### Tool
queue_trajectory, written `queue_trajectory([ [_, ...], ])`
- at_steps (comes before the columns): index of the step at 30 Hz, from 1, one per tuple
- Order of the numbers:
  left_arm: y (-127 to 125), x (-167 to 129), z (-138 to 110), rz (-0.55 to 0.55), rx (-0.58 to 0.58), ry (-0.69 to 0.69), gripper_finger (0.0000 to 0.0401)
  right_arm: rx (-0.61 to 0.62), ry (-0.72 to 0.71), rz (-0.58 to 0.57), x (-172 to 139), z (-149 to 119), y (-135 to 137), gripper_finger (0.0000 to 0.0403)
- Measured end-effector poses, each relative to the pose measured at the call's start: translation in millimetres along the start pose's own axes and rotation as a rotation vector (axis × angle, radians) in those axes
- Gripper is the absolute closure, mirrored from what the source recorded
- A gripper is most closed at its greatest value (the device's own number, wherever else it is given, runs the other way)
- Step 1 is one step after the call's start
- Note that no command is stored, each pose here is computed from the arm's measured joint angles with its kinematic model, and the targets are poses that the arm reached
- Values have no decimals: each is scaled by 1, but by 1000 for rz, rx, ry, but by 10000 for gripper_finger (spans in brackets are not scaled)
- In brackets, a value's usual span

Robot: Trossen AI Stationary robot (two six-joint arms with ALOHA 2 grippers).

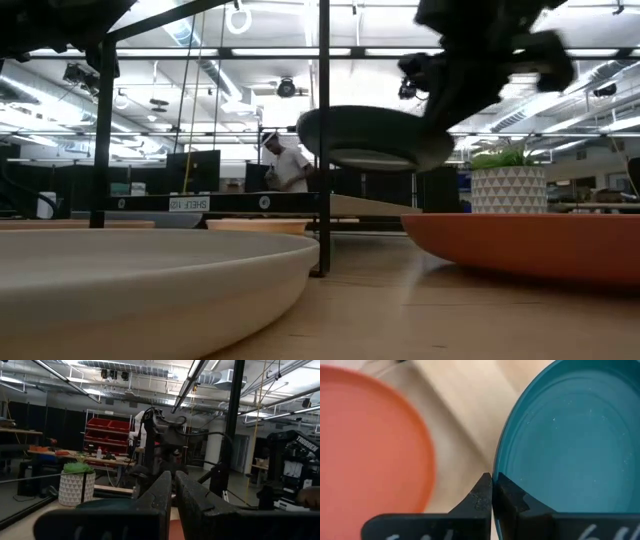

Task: Place and stack plates onto a shelf
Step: Put the dark green plate on the shelf, then stack the orange plate on top of the dark green plate on the shelf

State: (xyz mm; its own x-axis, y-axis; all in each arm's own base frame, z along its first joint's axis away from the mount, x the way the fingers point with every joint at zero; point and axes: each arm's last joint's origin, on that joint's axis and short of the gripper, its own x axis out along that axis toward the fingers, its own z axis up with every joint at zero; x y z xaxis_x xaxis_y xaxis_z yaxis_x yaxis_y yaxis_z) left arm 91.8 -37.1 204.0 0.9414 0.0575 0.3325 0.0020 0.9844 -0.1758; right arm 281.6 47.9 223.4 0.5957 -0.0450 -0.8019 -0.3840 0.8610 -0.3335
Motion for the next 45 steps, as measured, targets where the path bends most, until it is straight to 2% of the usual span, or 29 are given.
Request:
queue_trajectory([
  [4,0,0,0,0,-5,0,369,11,11,0,12,-8,-18,389],
  [11,0,0,-1,0,-49,5,369,-45,83,-29,44,-24,-43,388],
  [20,0,0,-1,1,-47,6,369,9,168,-49,52,-33,-67,385],
  [27,0,0,-1,1,-47,7,369,43,165,-38,52,-33,-66,347],
  [31,0,0,-1,1,-39,6,369,33,184,-81,49,-31,-65,319],
  [37,0,0,-1,1,-37,6,369,56,169,-140,26,-8,-58,285],
  [41,0,0,-1,1,-37,5,369,143,208,-99,15,0,-44,269],
  [45,0,0,-1,1,-32,5,369,280,278,19,10,-1,-25,264],
])
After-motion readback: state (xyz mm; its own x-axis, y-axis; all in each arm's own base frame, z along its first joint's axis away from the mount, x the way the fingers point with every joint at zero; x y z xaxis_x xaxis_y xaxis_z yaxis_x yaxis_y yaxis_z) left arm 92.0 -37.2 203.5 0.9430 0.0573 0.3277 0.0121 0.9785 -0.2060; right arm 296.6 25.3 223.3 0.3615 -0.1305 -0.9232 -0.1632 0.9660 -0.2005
